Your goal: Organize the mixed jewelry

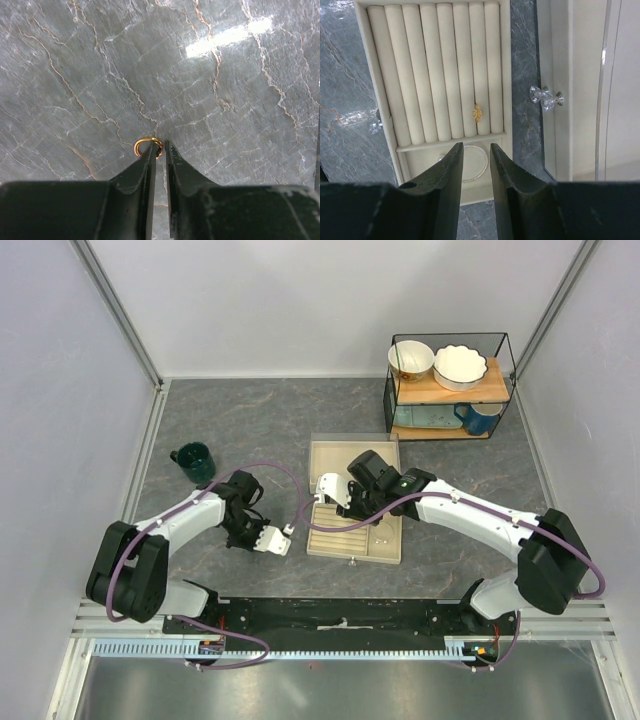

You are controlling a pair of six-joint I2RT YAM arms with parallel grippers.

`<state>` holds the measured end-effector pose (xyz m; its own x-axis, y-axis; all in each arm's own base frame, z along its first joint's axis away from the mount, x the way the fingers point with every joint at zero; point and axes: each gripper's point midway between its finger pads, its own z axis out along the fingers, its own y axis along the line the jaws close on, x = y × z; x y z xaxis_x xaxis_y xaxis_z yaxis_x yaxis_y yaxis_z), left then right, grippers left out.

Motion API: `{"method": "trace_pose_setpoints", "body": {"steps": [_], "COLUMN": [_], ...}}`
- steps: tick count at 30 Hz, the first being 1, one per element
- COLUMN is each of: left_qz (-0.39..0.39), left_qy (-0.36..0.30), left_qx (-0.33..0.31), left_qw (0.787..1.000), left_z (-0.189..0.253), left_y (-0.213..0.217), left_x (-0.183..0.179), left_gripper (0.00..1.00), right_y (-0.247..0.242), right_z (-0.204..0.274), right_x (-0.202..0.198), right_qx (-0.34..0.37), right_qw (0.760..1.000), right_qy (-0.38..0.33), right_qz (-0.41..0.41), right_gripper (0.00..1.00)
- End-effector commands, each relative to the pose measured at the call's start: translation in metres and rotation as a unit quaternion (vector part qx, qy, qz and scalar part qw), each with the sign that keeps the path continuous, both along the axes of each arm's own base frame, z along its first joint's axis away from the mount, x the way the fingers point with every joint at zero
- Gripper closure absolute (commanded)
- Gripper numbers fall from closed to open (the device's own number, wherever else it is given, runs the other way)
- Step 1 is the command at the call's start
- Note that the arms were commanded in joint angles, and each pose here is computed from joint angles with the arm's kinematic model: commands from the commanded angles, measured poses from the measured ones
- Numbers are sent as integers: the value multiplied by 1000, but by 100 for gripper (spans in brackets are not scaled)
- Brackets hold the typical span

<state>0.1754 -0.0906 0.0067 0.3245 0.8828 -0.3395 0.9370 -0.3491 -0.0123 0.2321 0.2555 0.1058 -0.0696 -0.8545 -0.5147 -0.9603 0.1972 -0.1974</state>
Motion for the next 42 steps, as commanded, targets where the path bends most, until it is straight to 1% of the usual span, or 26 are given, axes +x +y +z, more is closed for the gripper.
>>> {"method": "trace_pose_setpoints", "body": {"steps": [1, 4, 8, 11, 12, 17, 18, 20, 21, 23, 24, 26, 27, 29, 30, 32, 33, 34, 35, 36, 37, 38, 39, 40, 41, 42], "left_qz": [29, 41, 55, 69, 74, 89, 93, 95, 95, 101, 100, 102, 101, 100, 95, 91, 85, 83, 81, 73, 74, 69, 63, 71, 63, 65], "left_qy": [55, 39, 35, 39, 41, 70, 72, 85, 86, 99, 108, 133, 155, 181, 195, 212, 221, 229, 249, 248, 263, 279, 282, 303, 306, 313], "left_qx": [37, 27, 14, -7, -24, -74, -98, -120, -150, -174, -208, -239, -272, -305, -337, -366, -394, -406, -430, -447, -457, -481, -495, -501, -526, -531], "left_qw": [997, 998, 998, 997, 996, 991, 988, 984, 980, 975, 967, 957, 944, 930, 916, 902, 888, 881, 864, 856, 847, 828, 819, 808, 791, 785], "left_z": [-21, -20, -16, -7, 0, 33, 44, 57, 71, 86, 104, 124, 146, 167, 189, 208, 228, 237, 250, 264, 273, 285, 296, 303, 315, 319], "left_y": [16, 13, 8, 0, -8, -31, -40, -49, -59, -67, -79, -91, -102, -112, -121, -129, -136, -138, -143, -147, -148, -152, -154, -155, -158, -159], "left_x": [-31, -27, -25, -24, -20, -19, -15, -18, -16, -19, -18, -22, -25, -27, -28, -29, -29, -30, -31, -29, -31, -31, -30, -33, -30, -29], "left_gripper": [85, 92, 94, 96, 98, 99, 99, 99, 99, 98, 98, 98, 98, 99, 98, 98, 98, 99, 98, 98, 98, 98, 99, 98, 98, 99], "right_y": [1, 1, 2, 2, 1, 3, 3, 4, 2, 4, 0, 3, 3, 7, 7, 9, 10, 11, 11, 12, 13, 14, 15, 16, 14, 17], "right_z": [11, 10, 9, 9, 9, 15, 17, 24, 27, 36, 40, 51, 57, 69, 73, 84, 90, 98, 106, 117, 124, 134, 144, 152, 159, 167], "right_x": [1, 1, 0, 1, 1, 4, 8, 10, 14, 16, 23, 20, 24, 20, 20, 19, 18, 17, 19, 17, 17, 18, 17, 16, 20, 13], "right_qx": [12, 11, 14, 14, 13, 25, 30, 47, 56, 85, 97, 132, 148, 178, 188, 207, 220, 231, 242, 263, 274, 288, 309, 321, 336, 354], "right_qw": [1000, 1000, 1000, 1000, 1000, 999, 999, 999, 998, 996, 995, 991, 989, 984, 982, 978, 975, 973, 970, 964, 961, 957, 950, 945, 940, 931], "right_qy": [-17, -17, -14, -14, -15, -20, -23, -20, -15, -3, -2, 7, 4, 8, 7, 3, 4, 0, -4, -2, -3, -4, -1, -1, -1, 8], "right_qz": [4, 3, 3, 2, 2, -3, -9, -11, -22, -23, -32, -24, -26, -11, -8, 1, 9, 15, 17, 32, 38, 40, 52, 62, 63, 84], "right_gripper": [64, 64, 64, 64, 64, 65, 65, 66, 66, 65, 65, 63, 61, 59, 56, 54, 52, 52, 51, 51, 50, 50, 50, 50, 50, 50]}}
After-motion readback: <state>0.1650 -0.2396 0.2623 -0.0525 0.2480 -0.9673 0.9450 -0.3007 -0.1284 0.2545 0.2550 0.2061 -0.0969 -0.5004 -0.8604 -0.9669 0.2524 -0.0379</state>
